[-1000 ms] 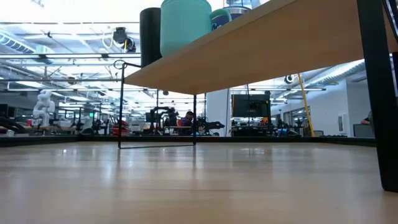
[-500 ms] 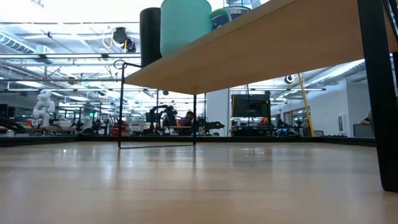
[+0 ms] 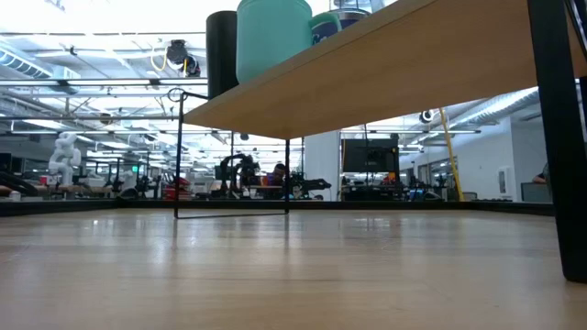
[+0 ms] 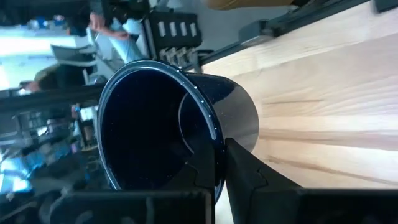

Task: Stack small to large cups/mugs on shelf
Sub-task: Put the dark blue mug on the shelf

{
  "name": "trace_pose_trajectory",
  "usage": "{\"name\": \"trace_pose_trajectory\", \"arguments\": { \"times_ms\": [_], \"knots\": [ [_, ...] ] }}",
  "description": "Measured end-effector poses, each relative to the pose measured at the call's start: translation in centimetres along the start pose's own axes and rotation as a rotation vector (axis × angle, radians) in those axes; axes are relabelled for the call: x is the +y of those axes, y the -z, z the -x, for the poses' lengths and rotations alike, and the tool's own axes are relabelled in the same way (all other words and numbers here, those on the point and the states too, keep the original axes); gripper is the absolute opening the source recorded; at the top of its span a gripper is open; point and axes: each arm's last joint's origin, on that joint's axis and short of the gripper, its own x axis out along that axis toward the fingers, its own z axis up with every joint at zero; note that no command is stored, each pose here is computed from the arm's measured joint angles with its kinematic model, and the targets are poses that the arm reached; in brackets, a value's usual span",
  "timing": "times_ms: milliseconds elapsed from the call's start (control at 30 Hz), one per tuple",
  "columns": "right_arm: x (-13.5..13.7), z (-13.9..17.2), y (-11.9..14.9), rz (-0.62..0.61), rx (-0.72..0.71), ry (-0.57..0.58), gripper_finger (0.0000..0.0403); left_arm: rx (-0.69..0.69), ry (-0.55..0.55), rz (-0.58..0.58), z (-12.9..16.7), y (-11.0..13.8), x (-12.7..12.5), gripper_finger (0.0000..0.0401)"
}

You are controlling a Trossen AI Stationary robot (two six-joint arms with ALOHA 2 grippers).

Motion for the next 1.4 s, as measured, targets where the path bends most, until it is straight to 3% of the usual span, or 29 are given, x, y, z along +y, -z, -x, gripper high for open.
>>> {"name": "trace_pose_trajectory", "arguments": {
  "times_ms": [467, 1033, 1167, 1400],
  "knots": [
    [1.0, -3.4, 0.9, 0.108, 0.052, 0.009, 0.0206, 0.038, -0.03, 0.14, -0.5, 1.2, 0.6, 0.0013],
    [0.8, -4.2, 1.5, 0.081, 0.071, 0.002, 0.0203, 0.07, -0.092, 0.197, -0.9, 2.6, 1.6, 0.0013],
    [0.4, -4.3, 1.5, 0.073, 0.07, 0.012, 0.0178, 0.061, -0.084, 0.211, -1.2, 3.3, 1.8, 0.0013],
    [0.1, -4.4, 1.5, 0.082, 0.076, 0.022, 0.0092, 0.061, -0.083, 0.211, -1.3, 3.5, 1.8, 0.0013]
  ]
}}
